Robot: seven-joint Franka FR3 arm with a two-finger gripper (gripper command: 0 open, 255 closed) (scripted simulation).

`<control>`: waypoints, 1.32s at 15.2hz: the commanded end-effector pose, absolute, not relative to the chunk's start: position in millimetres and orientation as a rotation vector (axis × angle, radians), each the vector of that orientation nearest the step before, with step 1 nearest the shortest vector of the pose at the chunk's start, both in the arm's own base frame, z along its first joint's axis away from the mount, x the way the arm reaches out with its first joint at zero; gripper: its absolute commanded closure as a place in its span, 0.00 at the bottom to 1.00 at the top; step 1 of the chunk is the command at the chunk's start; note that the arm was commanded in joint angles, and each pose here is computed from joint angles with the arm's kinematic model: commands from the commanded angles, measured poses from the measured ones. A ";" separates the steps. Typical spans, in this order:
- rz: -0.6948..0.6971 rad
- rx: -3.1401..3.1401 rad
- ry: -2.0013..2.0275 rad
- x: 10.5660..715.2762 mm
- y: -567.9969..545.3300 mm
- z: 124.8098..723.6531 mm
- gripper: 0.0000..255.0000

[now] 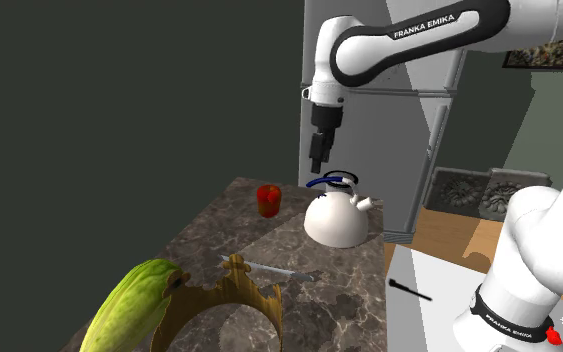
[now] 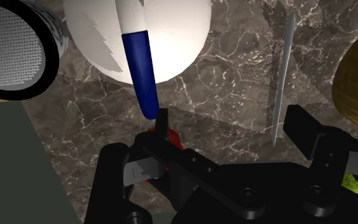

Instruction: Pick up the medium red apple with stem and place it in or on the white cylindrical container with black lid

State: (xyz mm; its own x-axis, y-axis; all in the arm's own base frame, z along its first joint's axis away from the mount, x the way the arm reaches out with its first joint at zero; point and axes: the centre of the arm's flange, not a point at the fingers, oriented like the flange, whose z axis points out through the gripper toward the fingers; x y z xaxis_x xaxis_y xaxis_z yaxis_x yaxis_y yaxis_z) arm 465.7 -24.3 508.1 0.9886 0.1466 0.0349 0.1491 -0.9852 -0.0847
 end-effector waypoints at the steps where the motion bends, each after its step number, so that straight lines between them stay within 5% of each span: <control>1: -0.049 -3.037 -0.235 488.2 -32.6 493.9 0.00; 20: -0.086 -2.959 -0.299 672.7 -59.1 380.7 0.00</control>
